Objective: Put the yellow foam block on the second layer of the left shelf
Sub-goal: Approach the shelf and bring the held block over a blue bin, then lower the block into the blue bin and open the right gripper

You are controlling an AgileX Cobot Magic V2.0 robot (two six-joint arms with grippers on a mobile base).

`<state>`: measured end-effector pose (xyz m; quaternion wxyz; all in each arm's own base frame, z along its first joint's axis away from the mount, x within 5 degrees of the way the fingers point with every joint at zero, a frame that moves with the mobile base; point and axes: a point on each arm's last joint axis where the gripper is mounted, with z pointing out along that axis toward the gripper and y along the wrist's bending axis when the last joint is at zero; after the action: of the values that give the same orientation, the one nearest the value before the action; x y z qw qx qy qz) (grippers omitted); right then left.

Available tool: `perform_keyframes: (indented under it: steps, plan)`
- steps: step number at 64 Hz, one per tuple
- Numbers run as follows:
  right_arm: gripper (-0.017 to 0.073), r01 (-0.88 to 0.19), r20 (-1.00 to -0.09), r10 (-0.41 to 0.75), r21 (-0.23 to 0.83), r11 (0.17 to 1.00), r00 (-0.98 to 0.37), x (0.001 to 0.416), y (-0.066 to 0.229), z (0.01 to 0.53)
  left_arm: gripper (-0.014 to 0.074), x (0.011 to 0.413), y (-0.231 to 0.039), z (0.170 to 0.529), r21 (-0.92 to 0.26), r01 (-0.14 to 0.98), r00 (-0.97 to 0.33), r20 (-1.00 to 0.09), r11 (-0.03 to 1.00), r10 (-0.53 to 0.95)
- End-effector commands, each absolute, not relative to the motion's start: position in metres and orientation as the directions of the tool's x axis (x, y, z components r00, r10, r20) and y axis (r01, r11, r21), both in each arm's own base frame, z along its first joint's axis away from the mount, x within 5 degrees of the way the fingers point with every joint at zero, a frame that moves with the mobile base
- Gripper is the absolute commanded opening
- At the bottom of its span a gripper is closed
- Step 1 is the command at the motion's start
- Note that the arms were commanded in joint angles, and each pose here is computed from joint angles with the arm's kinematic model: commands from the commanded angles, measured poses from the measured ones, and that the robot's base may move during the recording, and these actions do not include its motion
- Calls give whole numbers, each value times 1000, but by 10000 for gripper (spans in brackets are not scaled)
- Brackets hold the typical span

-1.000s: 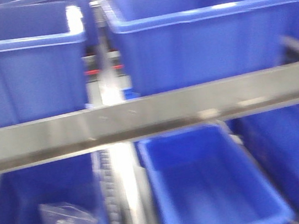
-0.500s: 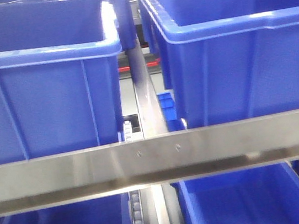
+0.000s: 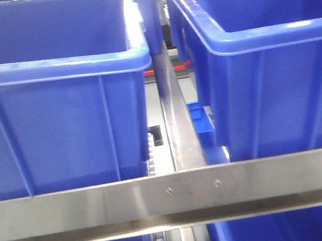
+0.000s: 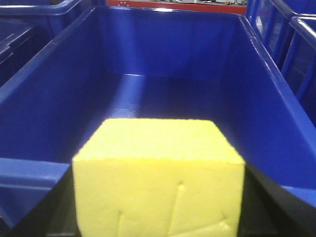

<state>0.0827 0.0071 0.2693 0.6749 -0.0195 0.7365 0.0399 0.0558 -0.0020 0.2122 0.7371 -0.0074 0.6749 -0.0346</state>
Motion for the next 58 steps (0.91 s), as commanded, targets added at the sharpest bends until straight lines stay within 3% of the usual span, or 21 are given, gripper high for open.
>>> perform_keyframes:
  steps: [1,45,58]
  plan:
    - [482,-84,-999,22,20,996,25,83,7,287,124,55,-2,212,-66,52,158,-985,996,-73]
    - [482,-87,-998,51,46,995,47,84,7,293,124,55,-2,212,-66,52,158,-985,996,-73]
    - [482,-84,-999,46,46,995,4,104,9,317,124,55,-2,212,-66,52,158,-985,996,-73]
